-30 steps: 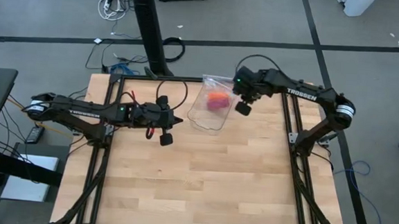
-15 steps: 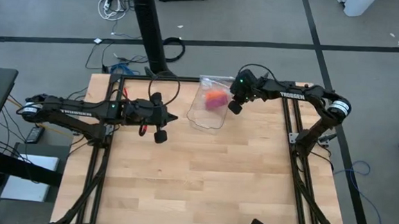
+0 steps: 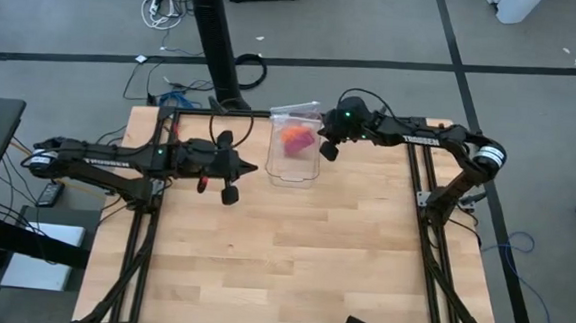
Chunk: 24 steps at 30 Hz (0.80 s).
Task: Roll bandage
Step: Move the transparent bin to the top center of the table, then return to Home Position
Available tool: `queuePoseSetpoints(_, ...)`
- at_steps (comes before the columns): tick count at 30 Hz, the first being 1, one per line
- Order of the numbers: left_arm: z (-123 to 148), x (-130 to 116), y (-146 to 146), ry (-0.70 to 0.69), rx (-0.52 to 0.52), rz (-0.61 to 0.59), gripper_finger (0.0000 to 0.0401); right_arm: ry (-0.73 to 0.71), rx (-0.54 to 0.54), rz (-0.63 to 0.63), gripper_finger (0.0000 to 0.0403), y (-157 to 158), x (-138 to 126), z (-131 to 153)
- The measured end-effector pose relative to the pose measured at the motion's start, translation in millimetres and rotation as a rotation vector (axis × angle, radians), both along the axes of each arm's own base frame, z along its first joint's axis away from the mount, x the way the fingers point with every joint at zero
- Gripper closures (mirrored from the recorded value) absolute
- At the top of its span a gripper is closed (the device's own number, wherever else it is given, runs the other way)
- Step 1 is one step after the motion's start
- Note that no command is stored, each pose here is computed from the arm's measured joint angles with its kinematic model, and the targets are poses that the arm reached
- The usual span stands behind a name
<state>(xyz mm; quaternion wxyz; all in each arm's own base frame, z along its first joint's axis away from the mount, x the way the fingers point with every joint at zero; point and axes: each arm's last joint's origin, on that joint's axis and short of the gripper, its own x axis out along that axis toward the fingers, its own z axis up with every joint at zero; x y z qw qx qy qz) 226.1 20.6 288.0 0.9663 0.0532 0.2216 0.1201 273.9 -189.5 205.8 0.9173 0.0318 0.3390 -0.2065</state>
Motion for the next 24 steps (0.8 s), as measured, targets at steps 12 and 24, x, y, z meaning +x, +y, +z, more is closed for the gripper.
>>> queuePoseSetpoints(12, -42.9, -34.2, 0.3, -0.219, 0.009, -0.196, 0.0397, -0.325, -0.186, 0.316, 0.0403, 62.1, -41.2, 16.0)
queuePoseSetpoints(24, -90.0, -79.1, 15.4, -0.314, -0.005, -0.180, 0.0397, -0.618, -0.290, 0.300, 0.0403, 106.8, -113.0, -26.1)
